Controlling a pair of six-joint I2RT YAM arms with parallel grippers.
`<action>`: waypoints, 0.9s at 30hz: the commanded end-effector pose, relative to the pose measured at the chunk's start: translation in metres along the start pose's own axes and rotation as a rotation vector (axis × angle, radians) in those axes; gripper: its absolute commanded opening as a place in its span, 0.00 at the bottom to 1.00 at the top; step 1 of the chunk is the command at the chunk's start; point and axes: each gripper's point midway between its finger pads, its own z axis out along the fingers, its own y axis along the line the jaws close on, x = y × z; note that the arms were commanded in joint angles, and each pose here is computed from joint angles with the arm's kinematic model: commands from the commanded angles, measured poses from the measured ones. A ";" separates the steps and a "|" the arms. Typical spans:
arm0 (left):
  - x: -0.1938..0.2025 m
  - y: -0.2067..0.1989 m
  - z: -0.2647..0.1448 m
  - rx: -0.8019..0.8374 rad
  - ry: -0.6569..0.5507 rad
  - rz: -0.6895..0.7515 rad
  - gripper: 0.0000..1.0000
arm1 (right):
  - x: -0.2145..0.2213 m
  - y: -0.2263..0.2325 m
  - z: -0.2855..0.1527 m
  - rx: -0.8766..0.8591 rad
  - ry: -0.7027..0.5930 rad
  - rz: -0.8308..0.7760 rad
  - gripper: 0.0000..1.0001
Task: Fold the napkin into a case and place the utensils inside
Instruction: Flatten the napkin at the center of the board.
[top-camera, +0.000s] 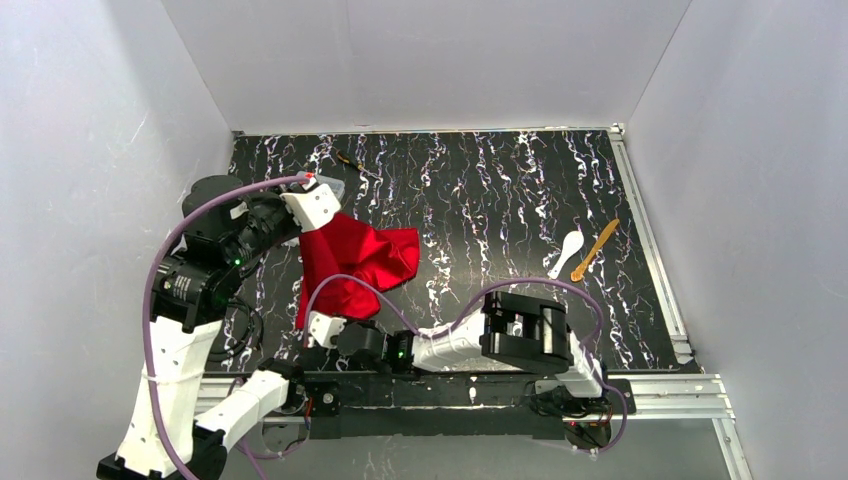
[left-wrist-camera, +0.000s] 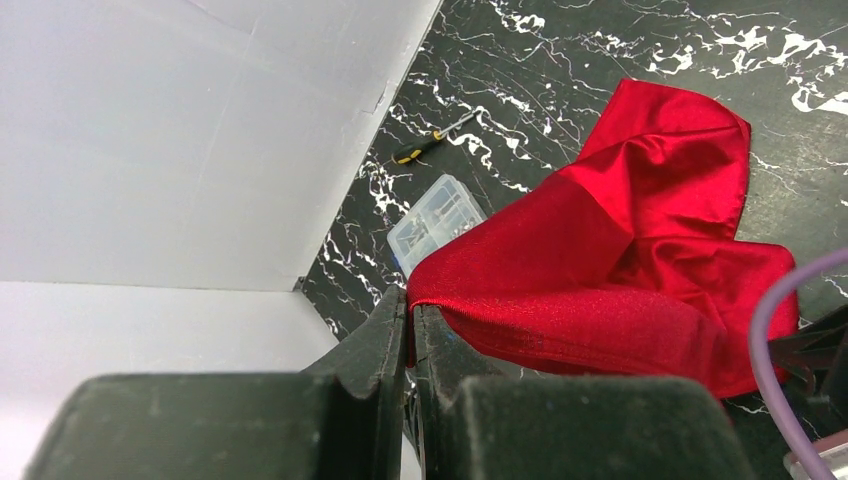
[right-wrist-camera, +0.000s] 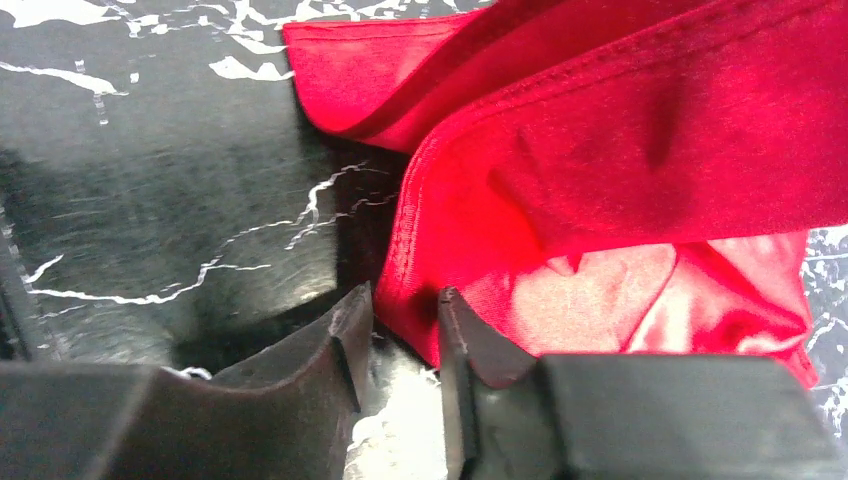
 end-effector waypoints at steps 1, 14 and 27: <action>-0.007 0.005 -0.010 -0.021 -0.015 0.009 0.00 | -0.015 -0.029 -0.002 0.098 -0.042 0.053 0.26; -0.009 0.013 -0.008 -0.058 -0.031 0.018 0.00 | -0.074 -0.180 -0.122 0.339 -0.156 0.252 0.01; -0.054 0.039 -0.028 -0.169 -0.215 -0.094 0.00 | -0.165 -0.307 -0.315 0.540 -0.325 0.278 0.01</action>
